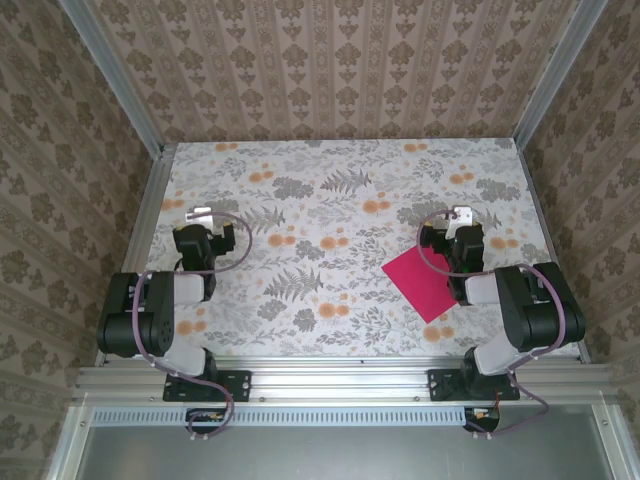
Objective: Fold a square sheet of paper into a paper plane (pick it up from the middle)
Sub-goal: Move the square sheet of paper to the center of the table.
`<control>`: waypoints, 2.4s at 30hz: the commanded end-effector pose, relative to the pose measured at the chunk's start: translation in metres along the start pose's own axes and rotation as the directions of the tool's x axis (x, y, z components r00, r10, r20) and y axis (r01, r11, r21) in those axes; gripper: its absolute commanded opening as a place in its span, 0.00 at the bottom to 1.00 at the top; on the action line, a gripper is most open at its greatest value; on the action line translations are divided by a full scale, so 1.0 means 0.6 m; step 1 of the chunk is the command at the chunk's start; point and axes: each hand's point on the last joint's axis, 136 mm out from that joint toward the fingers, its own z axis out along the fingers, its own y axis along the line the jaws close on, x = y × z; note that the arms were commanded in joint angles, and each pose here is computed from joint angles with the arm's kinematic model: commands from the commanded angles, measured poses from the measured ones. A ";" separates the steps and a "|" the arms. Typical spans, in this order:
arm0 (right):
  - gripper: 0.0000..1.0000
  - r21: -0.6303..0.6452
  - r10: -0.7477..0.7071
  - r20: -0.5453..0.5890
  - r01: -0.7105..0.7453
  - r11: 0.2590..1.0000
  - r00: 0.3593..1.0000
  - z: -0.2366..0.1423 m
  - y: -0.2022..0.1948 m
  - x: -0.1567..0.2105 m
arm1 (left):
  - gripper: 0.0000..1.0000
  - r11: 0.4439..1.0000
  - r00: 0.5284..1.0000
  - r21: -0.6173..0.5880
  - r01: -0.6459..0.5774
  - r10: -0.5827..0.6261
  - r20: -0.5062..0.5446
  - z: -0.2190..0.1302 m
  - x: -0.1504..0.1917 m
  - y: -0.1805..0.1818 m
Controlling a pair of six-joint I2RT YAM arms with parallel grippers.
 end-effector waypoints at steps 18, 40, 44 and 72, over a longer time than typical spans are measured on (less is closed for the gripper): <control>1.00 -0.028 0.000 0.027 0.000 1.000 1.000 0.005 0.008 -0.020 | 1.00 1.000 1.000 -0.003 0.009 -0.009 0.014 -0.001 -0.004 0.002; 1.00 -0.023 0.425 -0.268 -0.446 0.895 0.865 -0.139 0.027 -0.098 | 1.00 0.928 0.912 -0.129 0.351 -0.370 -0.180 -0.152 -0.095 0.071; 1.00 -0.198 0.428 -0.517 -0.590 0.782 0.741 -0.167 0.117 -0.070 | 1.00 0.828 0.810 -0.072 0.556 -0.559 -0.175 -0.187 -0.087 0.057; 0.92 0.032 0.131 -0.913 -0.253 0.967 0.387 -0.225 0.201 0.208 | 1.00 0.691 0.777 0.424 0.586 -0.331 -0.534 -0.294 -0.027 -0.164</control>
